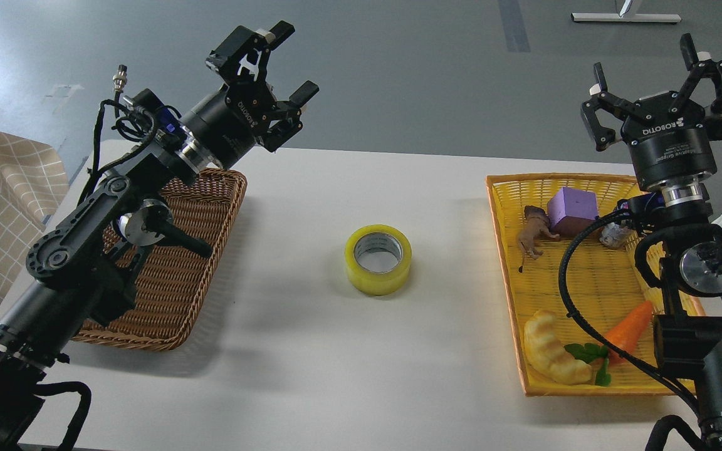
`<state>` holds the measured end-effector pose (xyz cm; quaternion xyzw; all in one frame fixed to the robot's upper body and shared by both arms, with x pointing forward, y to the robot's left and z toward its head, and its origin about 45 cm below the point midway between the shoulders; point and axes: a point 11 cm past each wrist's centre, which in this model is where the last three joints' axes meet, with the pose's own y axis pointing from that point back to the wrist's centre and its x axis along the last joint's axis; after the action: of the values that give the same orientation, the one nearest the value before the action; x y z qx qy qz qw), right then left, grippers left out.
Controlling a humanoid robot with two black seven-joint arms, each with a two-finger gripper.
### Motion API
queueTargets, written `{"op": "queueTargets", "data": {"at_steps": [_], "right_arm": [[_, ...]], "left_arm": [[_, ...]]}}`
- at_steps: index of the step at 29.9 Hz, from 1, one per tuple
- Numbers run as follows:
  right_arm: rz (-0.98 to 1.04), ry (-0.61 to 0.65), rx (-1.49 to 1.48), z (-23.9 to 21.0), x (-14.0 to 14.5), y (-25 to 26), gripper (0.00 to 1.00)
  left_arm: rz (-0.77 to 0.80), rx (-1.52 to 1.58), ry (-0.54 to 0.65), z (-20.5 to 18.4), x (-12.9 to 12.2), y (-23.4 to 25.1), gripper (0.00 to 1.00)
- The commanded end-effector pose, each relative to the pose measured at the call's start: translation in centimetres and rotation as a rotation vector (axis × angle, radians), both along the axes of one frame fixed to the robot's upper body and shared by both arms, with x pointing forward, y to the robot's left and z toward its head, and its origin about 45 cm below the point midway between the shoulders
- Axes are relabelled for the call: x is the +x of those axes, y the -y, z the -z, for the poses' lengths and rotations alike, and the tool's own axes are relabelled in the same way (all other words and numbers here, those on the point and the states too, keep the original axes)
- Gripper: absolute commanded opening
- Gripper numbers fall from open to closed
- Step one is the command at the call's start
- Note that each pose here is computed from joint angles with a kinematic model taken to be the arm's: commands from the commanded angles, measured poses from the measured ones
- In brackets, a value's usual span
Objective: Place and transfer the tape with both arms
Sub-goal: 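Reach the left gripper toward the tape roll on the table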
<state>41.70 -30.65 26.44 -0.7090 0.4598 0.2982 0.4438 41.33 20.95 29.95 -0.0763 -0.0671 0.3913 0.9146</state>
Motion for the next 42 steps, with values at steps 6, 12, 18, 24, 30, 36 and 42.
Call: {"op": "queueTargets", "data": {"at_steps": [6, 12, 18, 24, 30, 36, 42], "right_arm": [[0.021, -0.025, -0.001, 1.6, -1.8, 0.8, 1.0], [0.031, -0.029, -0.004, 2.0, -2.7, 1.3, 1.0], [0.031, -0.014, -0.008, 1.6, -3.2, 1.2, 1.0], [0.026, -0.004, -0.011, 1.3, -3.2, 1.1, 1.0], [0.027, -0.009, -0.012, 1.5, -3.3, 1.1, 1.0], [0.022, -0.015, -0.013, 1.7, -3.3, 1.0, 1.0], [0.02, -0.017, -0.014, 1.8, -3.3, 0.9, 1.0]], "left_arm": [[0.084, 0.407, 0.156, 1.7, -3.4, 3.8, 0.98], [0.156, 0.622, 0.198, 3.7, -3.9, 5.6, 0.98], [0.219, 0.998, 0.37, 5.9, -3.1, 6.4, 0.98], [0.202, 1.249, 0.364, 9.2, -2.2, 4.6, 0.98], [0.216, 1.441, 0.429, 11.1, -2.5, 4.3, 0.98], [0.203, 1.461, 0.406, 11.8, -2.8, 5.8, 0.98], [0.24, 1.458, 0.385, 12.5, -3.4, 6.4, 0.98]]}}
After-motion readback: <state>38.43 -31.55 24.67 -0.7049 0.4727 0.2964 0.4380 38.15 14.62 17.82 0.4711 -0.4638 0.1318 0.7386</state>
